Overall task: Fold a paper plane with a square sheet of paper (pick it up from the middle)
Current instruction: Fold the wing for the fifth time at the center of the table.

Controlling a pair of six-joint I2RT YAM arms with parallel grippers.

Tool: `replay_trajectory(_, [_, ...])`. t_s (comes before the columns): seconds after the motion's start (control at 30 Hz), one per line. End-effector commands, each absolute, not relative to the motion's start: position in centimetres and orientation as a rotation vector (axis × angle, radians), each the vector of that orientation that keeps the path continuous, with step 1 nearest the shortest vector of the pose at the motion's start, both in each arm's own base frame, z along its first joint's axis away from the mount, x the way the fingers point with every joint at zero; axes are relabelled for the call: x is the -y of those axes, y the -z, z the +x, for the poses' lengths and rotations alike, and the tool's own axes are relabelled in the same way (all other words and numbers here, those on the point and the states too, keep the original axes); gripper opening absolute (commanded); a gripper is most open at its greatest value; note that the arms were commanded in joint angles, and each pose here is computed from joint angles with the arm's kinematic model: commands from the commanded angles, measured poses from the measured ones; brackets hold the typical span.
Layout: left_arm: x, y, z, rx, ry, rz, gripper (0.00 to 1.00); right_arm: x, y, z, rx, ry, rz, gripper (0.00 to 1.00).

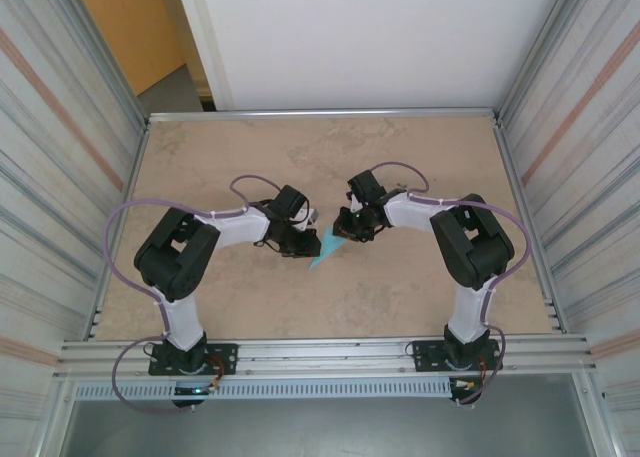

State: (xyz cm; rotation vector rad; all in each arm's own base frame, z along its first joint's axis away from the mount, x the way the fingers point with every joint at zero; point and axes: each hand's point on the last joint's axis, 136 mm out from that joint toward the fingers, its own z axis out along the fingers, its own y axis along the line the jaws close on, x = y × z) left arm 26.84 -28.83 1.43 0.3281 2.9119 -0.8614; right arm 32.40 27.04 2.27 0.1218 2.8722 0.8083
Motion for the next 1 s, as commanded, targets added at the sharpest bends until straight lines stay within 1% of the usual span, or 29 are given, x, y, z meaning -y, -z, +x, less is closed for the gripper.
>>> replay_trajectory(0.0, [28.1, 3.1, 24.9, -3.029, 0.762, 0.332, 0.14, -26.0, -1.2, 32.3, -2.906, -0.747, 0.185, 0.17])
replay_trajectory(0.27, [27.9, 3.3, 24.9, -3.037, 0.753, 0.324, 0.13, -25.2, -0.3, 31.8, -2.926, -0.709, 0.214, 0.16])
replay_trajectory(0.57, [28.0, 2.9, 25.0, -3.031, 0.766, 0.311, 0.13, -23.8, 1.8, 30.3, -2.964, -0.667, 0.239, 0.16])
replay_trajectory(0.67, [28.4, 1.4, 25.6, -2.995, 0.784, 0.309, 0.13, -23.3, 2.3, 29.8, -2.973, -0.648, 0.238, 0.16])
replay_trajectory(0.77, [28.8, -1.4, 26.6, -2.918, 0.807, 0.307, 0.14, -22.7, 2.8, 29.4, -2.982, -0.621, 0.219, 0.16])
replay_trajectory(0.83, [28.9, -3.5, 27.3, -2.857, 0.814, 0.299, 0.17, -22.4, 3.1, 29.1, -2.988, -0.607, 0.204, 0.16])
replay_trajectory(0.97, [29.0, -6.0, 28.0, -2.779, 0.837, 0.282, 0.2, -22.1, 3.4, 28.8, -2.99, -0.598, 0.19, 0.15])
